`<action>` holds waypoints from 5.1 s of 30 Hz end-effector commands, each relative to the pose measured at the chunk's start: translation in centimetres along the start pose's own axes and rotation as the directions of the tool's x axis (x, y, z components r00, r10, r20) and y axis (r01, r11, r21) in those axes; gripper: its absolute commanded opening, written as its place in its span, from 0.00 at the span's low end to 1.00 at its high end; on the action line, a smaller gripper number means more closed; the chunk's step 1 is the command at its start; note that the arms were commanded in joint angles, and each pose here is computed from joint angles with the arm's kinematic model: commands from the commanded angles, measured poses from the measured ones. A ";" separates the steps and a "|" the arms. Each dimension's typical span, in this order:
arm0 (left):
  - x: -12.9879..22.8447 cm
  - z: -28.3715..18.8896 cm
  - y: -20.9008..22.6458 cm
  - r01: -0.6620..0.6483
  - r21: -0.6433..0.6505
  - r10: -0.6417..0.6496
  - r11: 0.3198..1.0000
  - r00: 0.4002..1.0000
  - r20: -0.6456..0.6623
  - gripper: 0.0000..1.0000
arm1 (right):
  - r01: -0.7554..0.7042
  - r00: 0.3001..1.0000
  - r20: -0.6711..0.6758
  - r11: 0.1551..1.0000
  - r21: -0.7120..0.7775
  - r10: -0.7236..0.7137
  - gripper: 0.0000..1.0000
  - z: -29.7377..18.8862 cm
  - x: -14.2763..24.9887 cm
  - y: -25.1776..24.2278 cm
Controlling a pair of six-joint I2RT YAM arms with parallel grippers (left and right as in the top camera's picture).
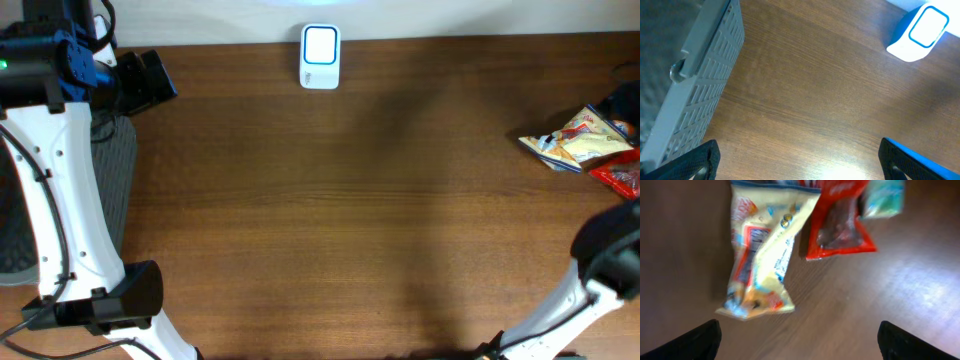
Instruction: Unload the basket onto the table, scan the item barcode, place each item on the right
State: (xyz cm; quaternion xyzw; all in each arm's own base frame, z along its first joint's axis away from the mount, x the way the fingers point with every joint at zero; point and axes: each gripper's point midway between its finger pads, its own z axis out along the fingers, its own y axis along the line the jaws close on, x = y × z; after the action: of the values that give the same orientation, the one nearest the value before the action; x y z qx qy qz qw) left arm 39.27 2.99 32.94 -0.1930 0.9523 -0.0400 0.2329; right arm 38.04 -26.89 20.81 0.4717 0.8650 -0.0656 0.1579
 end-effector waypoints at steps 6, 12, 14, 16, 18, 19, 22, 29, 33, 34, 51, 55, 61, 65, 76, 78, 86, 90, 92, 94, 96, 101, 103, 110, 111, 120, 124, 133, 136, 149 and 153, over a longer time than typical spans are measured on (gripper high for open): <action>-0.1 -0.2 0.1 0.012 -0.003 -0.012 1.000 1.000 0.008 0.99 | 0.011 0.992 0.125 0.990 -0.140 0.007 0.99 -17.6 8.9 -0.7; -0.1 -0.2 0.1 0.012 -0.003 -0.012 1.000 1.000 0.008 0.99 | 0.402 0.911 0.248 0.843 -0.358 -0.329 0.99 -21.0 23.6 2.8; -0.1 -0.2 0.1 0.012 -0.003 -0.012 1.000 1.000 0.008 0.99 | 0.459 0.888 0.232 0.799 -0.388 -0.398 0.99 -19.7 27.4 1.8; -0.1 -0.2 0.1 0.012 -0.003 -0.012 1.000 1.000 0.008 0.99 | 0.491 0.870 0.182 0.777 -0.394 -0.458 0.99 -16.9 31.4 -0.5; -0.1 -0.2 0.1 0.013 -0.003 -0.013 1.000 1.000 0.008 0.99 | 0.507 0.859 0.155 0.774 -0.378 -0.487 0.99 -15.0 33.0 -1.9; -0.1 -0.2 0.1 0.012 -0.003 -0.012 1.000 1.000 0.008 0.99 | 0.509 0.858 0.142 0.778 -0.369 -0.494 0.99 -14.2 33.4 -2.3; -0.1 -0.2 0.1 0.012 -0.003 -0.012 1.000 1.000 0.008 0.99 | 0.517 0.850 0.091 0.788 -0.335 -0.518 0.99 -12.2 34.4 -3.0; -0.1 -0.2 0.1 0.012 -0.003 -0.012 1.000 1.000 0.008 0.99 | 0.542 0.832 0.073 0.778 -0.318 -0.550 0.99 -11.7 34.7 -2.6; -0.1 -0.2 0.1 0.012 -0.003 -0.012 1.000 1.000 0.007 0.99 | 0.675 0.737 0.327 0.636 -0.374 -0.591 0.99 -10.8 33.9 0.0; -0.1 -0.2 0.1 0.012 -0.003 -0.012 1.000 1.000 0.008 0.99 | 0.707 0.707 0.417 0.593 -0.386 -0.571 0.99 -10.7 33.6 1.1; -0.1 -0.2 0.1 0.012 -0.003 -0.012 1.000 1.000 0.008 0.99 | 0.750 0.470 0.882 0.515 -0.415 0.027 0.99 -6.6 30.4 4.0; -0.1 -0.2 0.1 0.012 -0.003 -0.012 1.000 1.000 0.008 0.99 | 0.769 0.417 0.909 0.524 -0.365 0.019 0.99 -7.0 30.0 3.9; -0.1 -0.2 0.1 0.012 -0.003 -0.012 1.000 1.000 0.008 0.99 | 0.768 0.453 0.890 0.528 -0.361 -0.050 0.99 -5.2 30.8 3.8; -0.1 -0.2 0.1 0.012 -0.003 -0.012 1.000 1.000 0.008 0.99 | 0.765 0.455 0.889 0.531 -0.363 -0.048 0.99 -5.2 30.7 3.8; -0.1 -0.2 0.1 0.012 -0.003 -0.012 1.000 1.000 0.008 0.99 | 0.833 0.344 0.931 0.498 -0.242 -0.122 0.99 -5.3 31.1 4.0; -0.1 -0.2 0.1 0.013 -0.003 -0.013 1.000 1.000 0.008 0.99 | 0.815 0.385 0.918 0.502 -0.290 -0.095 0.99 -5.3 31.1 4.0; -0.1 -0.2 0.1 0.012 -0.003 -0.012 1.000 1.000 0.008 0.99 | 0.815 0.385 0.918 0.502 -0.290 -0.095 0.98 -5.3 31.1 4.0; -0.1 -0.2 0.1 0.012 -0.003 -0.012 1.000 1.000 0.008 0.99 | 0.815 0.385 0.918 0.502 -0.290 -0.095 0.98 -5.3 31.1 4.0; -0.1 -0.2 0.1 0.012 -0.003 -0.012 1.000 1.000 0.008 0.99 | 0.815 0.385 0.918 0.502 -0.290 -0.095 0.99 -5.3 31.1 4.0; -0.1 -0.2 0.1 0.012 -0.002 -0.012 1.000 1.000 0.007 0.99 | 0.815 0.385 0.918 0.502 -0.290 -0.095 0.99 -5.3 31.1 4.0; -0.1 -0.2 0.0 0.013 0.003 -0.013 1.000 1.000 0.006 0.99 | 0.815 0.385 0.918 0.502 -0.290 -0.095 0.98 -5.3 31.1 4.0; 1.4 -1.7 -3.4 -0.175 0.098 0.174 0.980 0.985 0.020 0.99 | 0.815 0.385 0.918 0.502 -0.290 -0.095 0.99 -5.3 31.1 4.0; 2.3 -3.8 -3.9 -0.226 0.054 0.222 0.973 0.972 0.071 0.99 | 0.815 0.385 0.918 0.502 -0.290 -0.095 0.98 -5.3 31.1 4.0; 8.1 -4.1 -6.6 -0.456 0.101 0.405 0.884 0.857 0.318 0.99 | 0.815 0.385 0.918 0.502 -0.290 -0.095 0.99 -5.3 31.1 4.0; 9.3 -2.9 -6.2 -0.473 0.103 0.411 0.875 0.838 0.360 0.99 | 0.815 0.385 0.918 0.502 -0.290 -0.095 0.99 -5.3 31.1 4.0; 20.2 3.3 1.9 -0.435 0.077 0.266 0.897 0.670 0.693 0.99 | 0.815 0.385 0.918 0.502 -0.290 -0.095 0.99 -5.3 31.1 4.0; 20.1 4.6 3.6 -0.368 0.038 0.209 0.929 0.606 0.768 0.99 | 0.815 0.385 0.918 0.502 -0.290 -0.095 0.99 -5.3 31.1 4.0; 18.8 6.5 6.4 -0.251 0.026 0.088 0.968 0.434 0.897 0.99 | 0.815 0.385 0.918 0.502 -0.290 -0.095 0.99 -5.3 31.1 4.0; 18.6 6.5 7.4 -0.214 0.007 0.088 0.977 0.431 0.898 0.99 | 0.815 0.385 0.918 0.502 -0.290 -0.095 0.98 -5.3 31.1 4.0; 20.2 8.6 6.1 -0.371 -0.060 0.245 0.927 0.474 0.846 0.99 | 0.815 0.385 0.918 0.502 -0.290 -0.095 0.99 -5.3 31.1 4.0; 20.3 8.6 6.1 -0.371 -0.060 0.244 0.927 0.474 0.846 0.99 | 0.815 0.385 0.918 0.502 -0.290 -0.095 0.99 -5.3 31.1 4.0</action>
State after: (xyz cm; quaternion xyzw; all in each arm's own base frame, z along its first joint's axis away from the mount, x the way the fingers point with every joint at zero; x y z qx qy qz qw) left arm 24.56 1.29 15.78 -0.0130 0.7340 0.0389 0.6780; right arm 24.54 1.58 15.90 -0.0160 0.7324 0.0269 0.6801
